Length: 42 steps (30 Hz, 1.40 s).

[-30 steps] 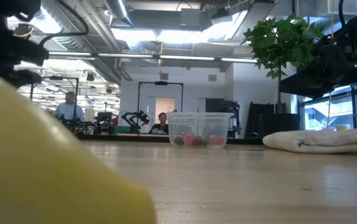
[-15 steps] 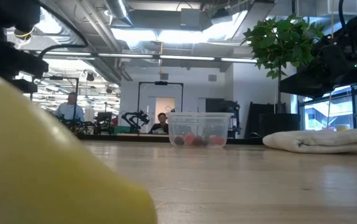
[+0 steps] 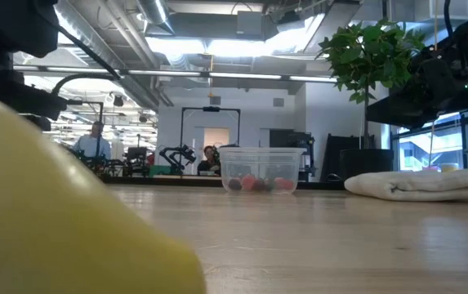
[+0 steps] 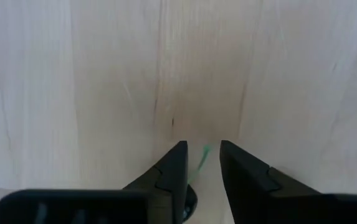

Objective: Pick and placing Produce into tupperware
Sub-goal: Put the top black cherry into the transparent container

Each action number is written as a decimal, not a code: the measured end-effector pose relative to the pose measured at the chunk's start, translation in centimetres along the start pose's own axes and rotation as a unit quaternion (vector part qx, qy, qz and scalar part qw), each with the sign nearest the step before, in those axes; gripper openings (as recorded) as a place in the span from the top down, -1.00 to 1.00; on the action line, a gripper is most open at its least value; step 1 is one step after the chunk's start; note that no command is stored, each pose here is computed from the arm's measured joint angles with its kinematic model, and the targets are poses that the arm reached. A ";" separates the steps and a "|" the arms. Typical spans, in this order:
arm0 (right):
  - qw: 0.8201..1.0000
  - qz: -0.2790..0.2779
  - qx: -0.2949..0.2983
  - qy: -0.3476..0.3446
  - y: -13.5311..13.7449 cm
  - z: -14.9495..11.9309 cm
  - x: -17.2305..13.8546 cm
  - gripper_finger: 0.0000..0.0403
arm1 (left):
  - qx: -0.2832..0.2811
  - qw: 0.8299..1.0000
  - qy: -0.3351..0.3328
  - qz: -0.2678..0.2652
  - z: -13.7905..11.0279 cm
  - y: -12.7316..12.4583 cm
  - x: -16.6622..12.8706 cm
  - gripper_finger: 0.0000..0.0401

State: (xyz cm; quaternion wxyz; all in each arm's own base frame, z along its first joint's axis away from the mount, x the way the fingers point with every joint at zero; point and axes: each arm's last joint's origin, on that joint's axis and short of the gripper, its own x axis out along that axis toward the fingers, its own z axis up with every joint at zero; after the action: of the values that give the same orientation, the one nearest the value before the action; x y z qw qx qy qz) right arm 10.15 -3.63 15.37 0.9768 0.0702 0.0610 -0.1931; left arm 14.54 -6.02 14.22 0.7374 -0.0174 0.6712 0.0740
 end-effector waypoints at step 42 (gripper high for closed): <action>1.000 0.000 -0.011 0.000 0.0 0.0 0.0 0.03 | -0.030 0.969 -0.187 -0.158 6.5 2.8 -1.1 1.00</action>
State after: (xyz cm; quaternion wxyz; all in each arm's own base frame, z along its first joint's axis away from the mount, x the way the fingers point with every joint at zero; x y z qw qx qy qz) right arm 10.15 -3.64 15.37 0.9774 0.0592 0.0632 -0.1927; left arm 20.46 -2.54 16.14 0.8510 -0.1314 0.5080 -0.0212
